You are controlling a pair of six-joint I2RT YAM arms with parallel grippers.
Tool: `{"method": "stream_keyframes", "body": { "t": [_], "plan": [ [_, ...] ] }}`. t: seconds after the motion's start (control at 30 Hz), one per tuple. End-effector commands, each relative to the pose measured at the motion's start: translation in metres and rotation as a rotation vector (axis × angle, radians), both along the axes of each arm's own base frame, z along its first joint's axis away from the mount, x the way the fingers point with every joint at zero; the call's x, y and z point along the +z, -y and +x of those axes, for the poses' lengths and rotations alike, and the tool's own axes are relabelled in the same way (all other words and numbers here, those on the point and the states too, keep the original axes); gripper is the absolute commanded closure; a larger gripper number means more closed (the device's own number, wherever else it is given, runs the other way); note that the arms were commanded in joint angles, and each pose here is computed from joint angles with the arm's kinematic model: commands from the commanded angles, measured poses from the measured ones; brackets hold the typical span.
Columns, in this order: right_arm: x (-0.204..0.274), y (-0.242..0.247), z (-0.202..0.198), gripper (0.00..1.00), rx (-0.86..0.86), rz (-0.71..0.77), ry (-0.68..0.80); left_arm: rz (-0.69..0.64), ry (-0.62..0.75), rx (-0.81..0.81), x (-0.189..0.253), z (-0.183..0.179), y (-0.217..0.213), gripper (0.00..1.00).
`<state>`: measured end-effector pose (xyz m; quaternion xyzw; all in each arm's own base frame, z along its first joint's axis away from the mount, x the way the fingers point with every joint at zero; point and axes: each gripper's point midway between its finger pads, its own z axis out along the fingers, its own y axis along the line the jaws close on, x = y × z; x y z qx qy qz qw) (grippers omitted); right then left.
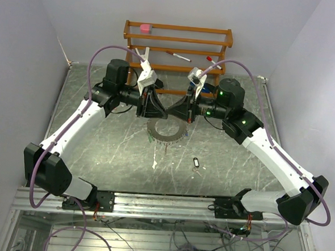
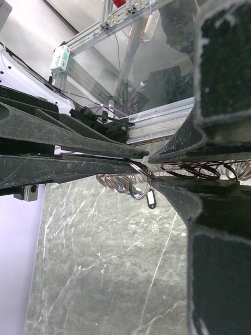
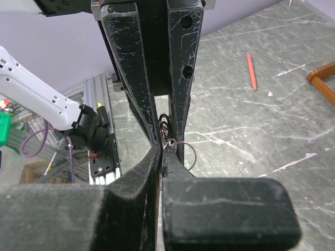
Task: Put the keys on the keyring
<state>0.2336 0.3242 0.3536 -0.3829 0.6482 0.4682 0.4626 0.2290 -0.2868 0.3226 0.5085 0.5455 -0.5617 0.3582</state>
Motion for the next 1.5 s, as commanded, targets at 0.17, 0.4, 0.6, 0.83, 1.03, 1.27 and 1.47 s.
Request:
{"method": "stream_keyframes", "body": {
  "t": [0.17,0.4,0.6,0.83,1.03,1.27,1.47],
  "plan": [
    [0.007,0.001,-0.003,1.0,0.005,0.026,0.044,-0.041,0.009,-0.021,0.014,-0.002,0.003,0.78],
    [0.006,0.002,-0.002,1.0,0.0,0.03,0.044,-0.044,0.017,-0.03,0.017,-0.003,0.003,0.8],
    [0.001,0.001,-0.002,1.0,0.002,0.029,0.034,-0.053,0.017,-0.049,0.02,-0.007,0.001,0.87],
    [0.005,0.008,0.004,0.83,-0.058,0.015,0.045,-0.028,0.055,-0.007,0.014,-0.001,-0.006,0.93],
    [0.03,0.018,0.004,0.55,-0.1,0.056,0.086,0.105,0.216,0.057,-0.01,0.001,-0.024,0.93],
    [0.034,0.03,0.013,0.47,-0.155,0.021,0.109,0.107,0.279,0.006,-0.018,-0.013,-0.03,0.93],
    [0.011,0.031,0.003,0.45,-0.08,-0.019,0.117,0.068,0.288,-0.057,-0.012,-0.027,-0.031,0.92]
  ]
}}
